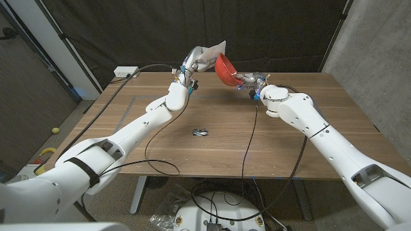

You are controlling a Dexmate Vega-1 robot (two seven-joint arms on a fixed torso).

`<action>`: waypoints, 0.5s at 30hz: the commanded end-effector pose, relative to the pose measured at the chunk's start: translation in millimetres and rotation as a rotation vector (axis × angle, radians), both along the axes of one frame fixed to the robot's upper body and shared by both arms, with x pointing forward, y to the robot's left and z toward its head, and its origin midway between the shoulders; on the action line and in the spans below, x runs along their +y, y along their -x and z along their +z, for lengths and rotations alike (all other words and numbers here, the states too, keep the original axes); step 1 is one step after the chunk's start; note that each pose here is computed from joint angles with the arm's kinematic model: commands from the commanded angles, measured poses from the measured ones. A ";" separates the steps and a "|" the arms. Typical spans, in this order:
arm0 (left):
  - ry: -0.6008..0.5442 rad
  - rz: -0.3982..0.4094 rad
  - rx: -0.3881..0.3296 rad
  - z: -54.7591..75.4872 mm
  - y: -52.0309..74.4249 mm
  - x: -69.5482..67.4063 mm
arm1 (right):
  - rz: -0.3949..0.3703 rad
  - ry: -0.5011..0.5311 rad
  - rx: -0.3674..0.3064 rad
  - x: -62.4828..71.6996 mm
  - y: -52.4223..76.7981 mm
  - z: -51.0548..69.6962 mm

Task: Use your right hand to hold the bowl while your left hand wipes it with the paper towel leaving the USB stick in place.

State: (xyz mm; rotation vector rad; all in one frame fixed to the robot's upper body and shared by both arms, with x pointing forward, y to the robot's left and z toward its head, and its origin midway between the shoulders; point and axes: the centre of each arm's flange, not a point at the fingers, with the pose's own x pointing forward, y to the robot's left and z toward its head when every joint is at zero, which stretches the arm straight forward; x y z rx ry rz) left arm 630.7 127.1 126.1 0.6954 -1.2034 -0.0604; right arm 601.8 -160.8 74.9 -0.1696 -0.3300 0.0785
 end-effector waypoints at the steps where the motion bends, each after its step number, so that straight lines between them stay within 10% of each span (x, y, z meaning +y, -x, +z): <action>1: -0.167 -0.094 -0.022 7.5 31.8 -15.5 | -0.077 -0.012 -0.001 -2.7 2.3 -3.6; 15: -0.155 -0.103 -0.029 1.1 40.8 -11.3 | -0.292 0.127 -0.024 11.8 -1.1 -10.9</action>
